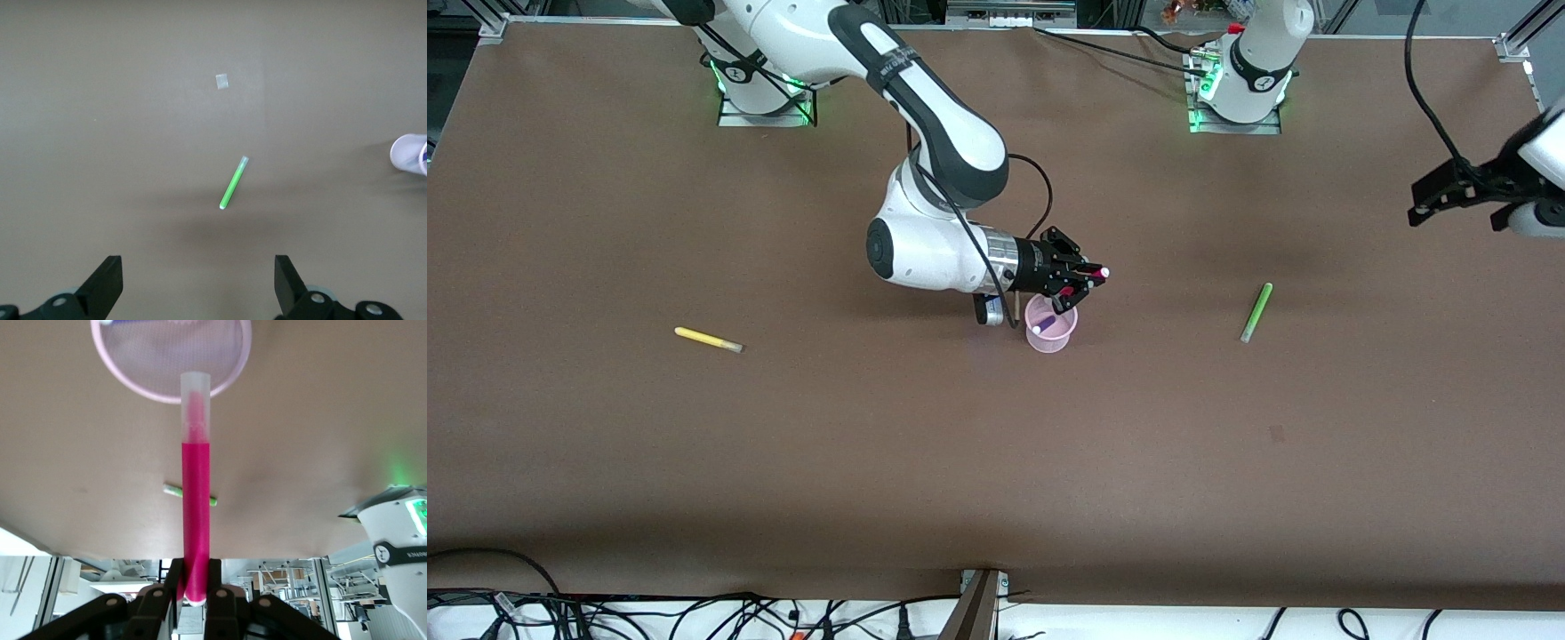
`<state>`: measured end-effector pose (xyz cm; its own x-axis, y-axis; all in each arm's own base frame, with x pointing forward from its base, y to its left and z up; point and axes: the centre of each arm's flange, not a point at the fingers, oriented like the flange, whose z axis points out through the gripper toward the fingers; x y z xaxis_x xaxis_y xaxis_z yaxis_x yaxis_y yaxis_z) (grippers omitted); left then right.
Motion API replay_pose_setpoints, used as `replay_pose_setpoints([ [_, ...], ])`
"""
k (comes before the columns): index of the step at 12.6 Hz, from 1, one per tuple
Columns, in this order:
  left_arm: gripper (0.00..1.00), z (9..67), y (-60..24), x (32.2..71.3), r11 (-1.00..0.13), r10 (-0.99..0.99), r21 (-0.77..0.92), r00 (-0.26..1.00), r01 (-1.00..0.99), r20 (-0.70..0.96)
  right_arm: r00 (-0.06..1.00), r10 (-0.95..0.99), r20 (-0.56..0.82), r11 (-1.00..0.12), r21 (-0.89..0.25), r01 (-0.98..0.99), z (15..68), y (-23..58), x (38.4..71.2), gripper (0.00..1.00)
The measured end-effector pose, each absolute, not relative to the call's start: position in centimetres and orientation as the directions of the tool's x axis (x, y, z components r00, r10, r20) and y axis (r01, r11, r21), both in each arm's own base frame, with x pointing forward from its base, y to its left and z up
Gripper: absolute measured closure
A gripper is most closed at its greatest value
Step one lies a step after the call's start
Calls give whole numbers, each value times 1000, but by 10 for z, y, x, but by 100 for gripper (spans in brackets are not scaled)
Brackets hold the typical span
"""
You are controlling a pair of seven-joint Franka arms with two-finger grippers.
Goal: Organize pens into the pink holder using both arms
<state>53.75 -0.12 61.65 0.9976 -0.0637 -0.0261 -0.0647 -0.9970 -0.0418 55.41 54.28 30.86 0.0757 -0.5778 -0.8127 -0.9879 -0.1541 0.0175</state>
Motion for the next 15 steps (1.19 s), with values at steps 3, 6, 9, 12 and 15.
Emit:
replay_pose_setpoints([
  [3,0,611,-6,532,-997,-69,-44,997,-70,-30,69,-587,-806,-148,23,-989,296,545,552,83],
  [6,0,605,-5,537,-997,-69,-43,997,-70,-33,64,-594,-802,-147,30,-989,287,545,552,83],
  [9,0,604,0,538,-997,-59,-43,998,-61,-34,76,-592,-802,-153,19,-988,286,545,553,83],
  [12,0,604,4,537,-998,-52,-43,998,-53,-35,84,-594,-800,-161,15,-987,280,545,552,83],
  [15,0,604,6,537,-998,-47,-42,998,-49,-38,92,-602,-793,-159,6,-987,267,543,554,83],
])
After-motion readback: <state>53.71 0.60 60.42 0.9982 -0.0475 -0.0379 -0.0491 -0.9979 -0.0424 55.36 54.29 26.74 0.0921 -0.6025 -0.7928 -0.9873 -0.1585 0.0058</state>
